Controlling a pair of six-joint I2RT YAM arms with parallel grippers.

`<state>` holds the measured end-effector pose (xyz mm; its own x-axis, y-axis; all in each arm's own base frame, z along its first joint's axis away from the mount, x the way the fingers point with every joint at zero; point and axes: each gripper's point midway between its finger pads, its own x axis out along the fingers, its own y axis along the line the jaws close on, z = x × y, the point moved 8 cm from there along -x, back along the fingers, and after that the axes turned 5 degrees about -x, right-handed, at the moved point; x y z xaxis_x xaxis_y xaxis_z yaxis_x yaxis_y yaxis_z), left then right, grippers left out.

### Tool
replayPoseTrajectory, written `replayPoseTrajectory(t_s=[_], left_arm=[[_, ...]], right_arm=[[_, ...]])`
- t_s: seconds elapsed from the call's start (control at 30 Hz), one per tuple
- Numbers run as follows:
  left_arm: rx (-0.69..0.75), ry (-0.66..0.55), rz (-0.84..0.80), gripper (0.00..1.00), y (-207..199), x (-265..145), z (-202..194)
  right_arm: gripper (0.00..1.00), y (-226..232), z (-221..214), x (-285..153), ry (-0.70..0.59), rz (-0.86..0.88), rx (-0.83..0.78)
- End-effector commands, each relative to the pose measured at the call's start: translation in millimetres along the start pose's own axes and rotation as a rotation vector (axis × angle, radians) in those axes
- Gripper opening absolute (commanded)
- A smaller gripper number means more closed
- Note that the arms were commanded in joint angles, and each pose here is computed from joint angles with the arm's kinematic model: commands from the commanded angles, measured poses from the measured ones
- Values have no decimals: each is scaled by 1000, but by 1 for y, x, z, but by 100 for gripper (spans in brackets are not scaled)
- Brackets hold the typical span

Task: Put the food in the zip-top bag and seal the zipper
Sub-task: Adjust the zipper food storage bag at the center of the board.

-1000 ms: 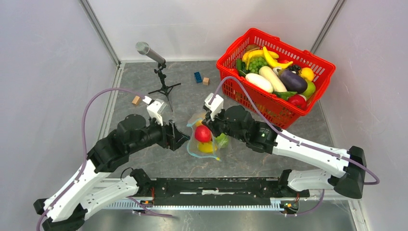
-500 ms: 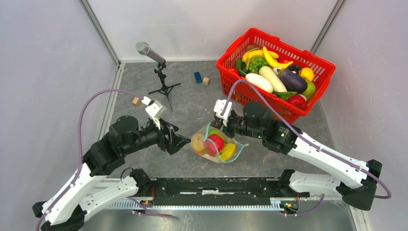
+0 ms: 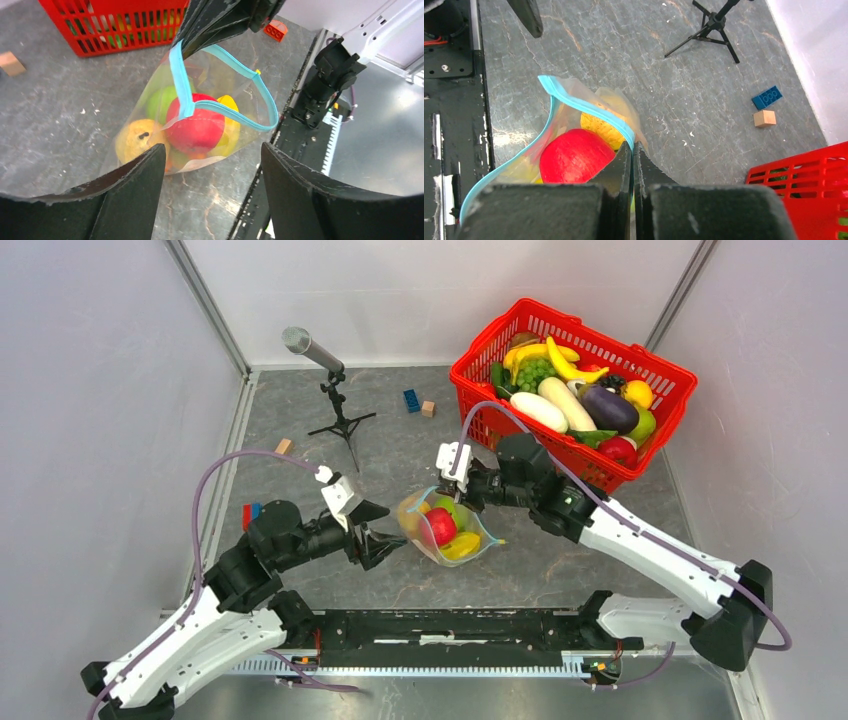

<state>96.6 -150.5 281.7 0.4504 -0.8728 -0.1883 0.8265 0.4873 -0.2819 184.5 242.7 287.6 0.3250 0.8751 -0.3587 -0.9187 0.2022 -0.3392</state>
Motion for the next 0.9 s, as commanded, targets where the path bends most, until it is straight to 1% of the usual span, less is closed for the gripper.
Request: replayPoseTrajectory(t_s=[0.0, 0.1, 0.23, 0.37, 0.43, 0.6, 0.73, 0.83, 0.87], left_arm=[[185, -129, -19, 75, 7, 5, 5], [290, -176, -54, 75, 9, 6, -1], [377, -173, -88, 76, 12, 11, -11], [395, -151, -83, 73, 16, 19, -12], [412, -147, -57, 72, 21, 24, -12], [470, -160, 26, 65, 32, 31, -9], [485, -139, 81, 64, 39, 32, -9], [487, -150, 106, 64, 42, 31, -10], [495, -182, 111, 66, 41, 30, -5]], right_arm=[[0, -15, 13, 4, -73, 26, -73], [0, -17, 8, 7, -56, 54, -88], [0, -17, 4, 12, -31, 87, -94], [0, -16, 0, 13, -31, 111, -95], [0, -13, 1, 13, -43, 130, -100], [0, -13, 0, 13, -38, 142, -107], [0, -12, 1, 13, -41, 149, -110], [0, -12, 0, 14, -39, 153, -108], [0, -12, 0, 14, -39, 158, -106]])
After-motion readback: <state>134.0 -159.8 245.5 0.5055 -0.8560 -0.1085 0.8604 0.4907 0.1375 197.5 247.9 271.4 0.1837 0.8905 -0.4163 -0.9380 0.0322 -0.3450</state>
